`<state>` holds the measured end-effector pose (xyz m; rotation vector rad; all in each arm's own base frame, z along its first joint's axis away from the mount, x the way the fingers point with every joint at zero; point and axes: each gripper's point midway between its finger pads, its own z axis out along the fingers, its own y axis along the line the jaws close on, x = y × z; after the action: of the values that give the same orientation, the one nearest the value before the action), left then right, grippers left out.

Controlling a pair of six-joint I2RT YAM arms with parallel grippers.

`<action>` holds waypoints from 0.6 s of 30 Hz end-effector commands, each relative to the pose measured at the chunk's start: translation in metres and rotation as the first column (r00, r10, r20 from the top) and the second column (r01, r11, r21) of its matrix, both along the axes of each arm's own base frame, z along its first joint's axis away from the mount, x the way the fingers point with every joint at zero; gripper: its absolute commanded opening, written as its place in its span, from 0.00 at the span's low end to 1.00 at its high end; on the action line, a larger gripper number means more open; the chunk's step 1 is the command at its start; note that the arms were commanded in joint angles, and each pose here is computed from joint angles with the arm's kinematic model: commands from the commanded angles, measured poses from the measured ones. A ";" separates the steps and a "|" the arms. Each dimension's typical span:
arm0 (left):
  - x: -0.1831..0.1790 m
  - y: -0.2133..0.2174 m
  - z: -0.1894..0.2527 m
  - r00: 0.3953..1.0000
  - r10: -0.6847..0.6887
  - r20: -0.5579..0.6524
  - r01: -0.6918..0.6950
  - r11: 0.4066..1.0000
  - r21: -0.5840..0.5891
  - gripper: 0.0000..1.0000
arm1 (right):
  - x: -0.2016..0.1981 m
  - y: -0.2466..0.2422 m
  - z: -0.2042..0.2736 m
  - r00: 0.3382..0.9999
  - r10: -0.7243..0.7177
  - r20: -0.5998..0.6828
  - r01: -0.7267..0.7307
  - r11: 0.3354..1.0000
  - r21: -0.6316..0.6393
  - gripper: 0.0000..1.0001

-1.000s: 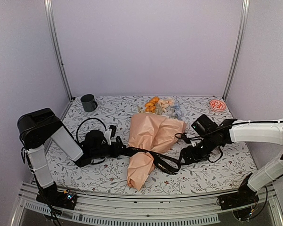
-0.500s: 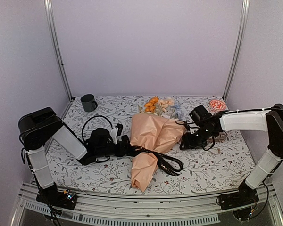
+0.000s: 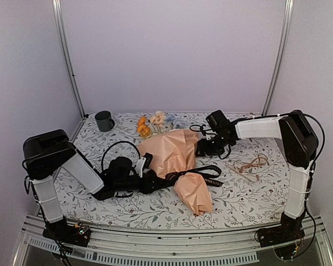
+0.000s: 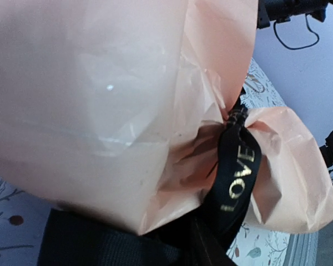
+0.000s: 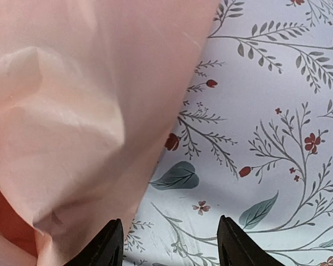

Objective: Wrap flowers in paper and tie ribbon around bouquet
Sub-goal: Adjust the tied bouquet at the center of the board.

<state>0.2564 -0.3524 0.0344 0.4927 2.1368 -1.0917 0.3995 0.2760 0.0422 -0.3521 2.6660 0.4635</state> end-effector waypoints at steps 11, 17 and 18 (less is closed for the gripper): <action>0.025 0.142 0.046 0.872 0.467 0.145 -0.487 0.854 0.183 0.63 | -0.018 -0.085 0.062 0.980 -0.170 0.106 0.161 0.983 0.089 0.63; 0.029 0.195 0.075 0.781 0.588 0.208 -0.621 0.765 0.169 0.77 | -0.057 -0.042 0.029 0.998 -0.040 -0.039 0.048 0.976 0.214 0.59; 0.028 0.201 0.079 0.771 0.600 0.215 -0.634 0.757 0.162 0.77 | -0.067 -0.033 0.021 0.998 -0.015 -0.059 0.026 0.981 0.193 0.59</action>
<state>0.2891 -0.1958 0.1270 0.0114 2.0124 -0.6005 0.3647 0.2046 0.0870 -0.1611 2.5731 0.5866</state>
